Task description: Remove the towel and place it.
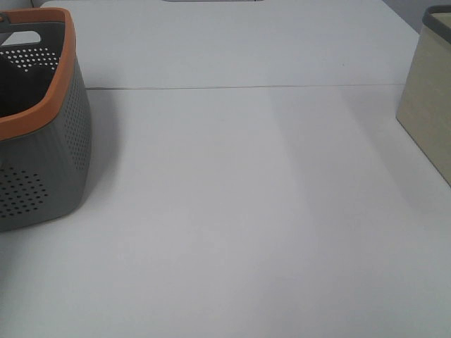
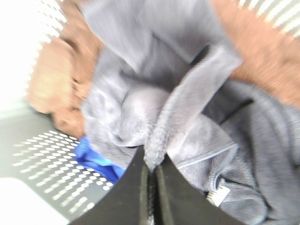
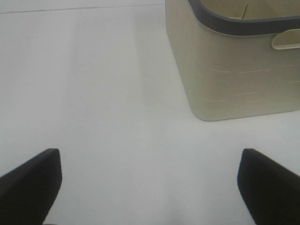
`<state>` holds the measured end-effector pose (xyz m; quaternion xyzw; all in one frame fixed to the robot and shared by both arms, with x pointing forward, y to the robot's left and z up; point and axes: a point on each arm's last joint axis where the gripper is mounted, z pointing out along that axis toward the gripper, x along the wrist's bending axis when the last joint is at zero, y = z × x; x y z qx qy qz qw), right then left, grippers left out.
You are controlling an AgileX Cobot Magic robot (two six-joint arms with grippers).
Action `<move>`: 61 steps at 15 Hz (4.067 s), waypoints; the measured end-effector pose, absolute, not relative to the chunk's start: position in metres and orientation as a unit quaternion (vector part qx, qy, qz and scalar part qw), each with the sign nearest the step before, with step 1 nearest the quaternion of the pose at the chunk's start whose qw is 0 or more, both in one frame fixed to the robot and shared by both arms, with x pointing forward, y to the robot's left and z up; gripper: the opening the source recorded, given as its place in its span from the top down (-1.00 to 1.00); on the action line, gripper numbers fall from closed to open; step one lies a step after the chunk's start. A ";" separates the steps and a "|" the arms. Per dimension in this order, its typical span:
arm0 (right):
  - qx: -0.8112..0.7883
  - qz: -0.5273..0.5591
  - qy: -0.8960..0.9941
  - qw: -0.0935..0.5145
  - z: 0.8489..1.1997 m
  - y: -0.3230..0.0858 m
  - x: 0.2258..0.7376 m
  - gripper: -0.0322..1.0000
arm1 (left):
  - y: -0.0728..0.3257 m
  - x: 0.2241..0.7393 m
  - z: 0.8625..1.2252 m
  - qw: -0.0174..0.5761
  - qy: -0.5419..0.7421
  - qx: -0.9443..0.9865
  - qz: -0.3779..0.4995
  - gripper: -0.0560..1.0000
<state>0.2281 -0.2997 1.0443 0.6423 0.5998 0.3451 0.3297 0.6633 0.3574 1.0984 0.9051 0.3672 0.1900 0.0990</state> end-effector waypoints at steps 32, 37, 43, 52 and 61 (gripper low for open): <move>0.429 0.534 0.712 0.153 1.098 -0.242 0.382 -0.83 | 0.085 0.513 1.279 0.358 -0.128 0.827 0.413 0.89; 0.395 0.571 0.705 0.145 1.097 -0.236 0.399 -0.82 | 0.075 0.523 1.265 0.364 -0.126 0.835 0.394 0.89; 0.333 0.601 0.723 0.067 1.090 -0.224 0.407 -0.75 | 0.072 0.527 1.262 0.365 -0.124 0.835 0.393 0.89; 0.259 0.600 0.756 0.038 1.085 -0.168 0.392 -0.72 | 0.070 0.529 1.268 0.384 -0.119 0.816 0.414 0.89; 0.253 0.521 0.811 0.080 1.043 -0.128 0.455 -0.61 | 0.070 0.528 1.267 0.383 -0.121 0.819 0.409 0.89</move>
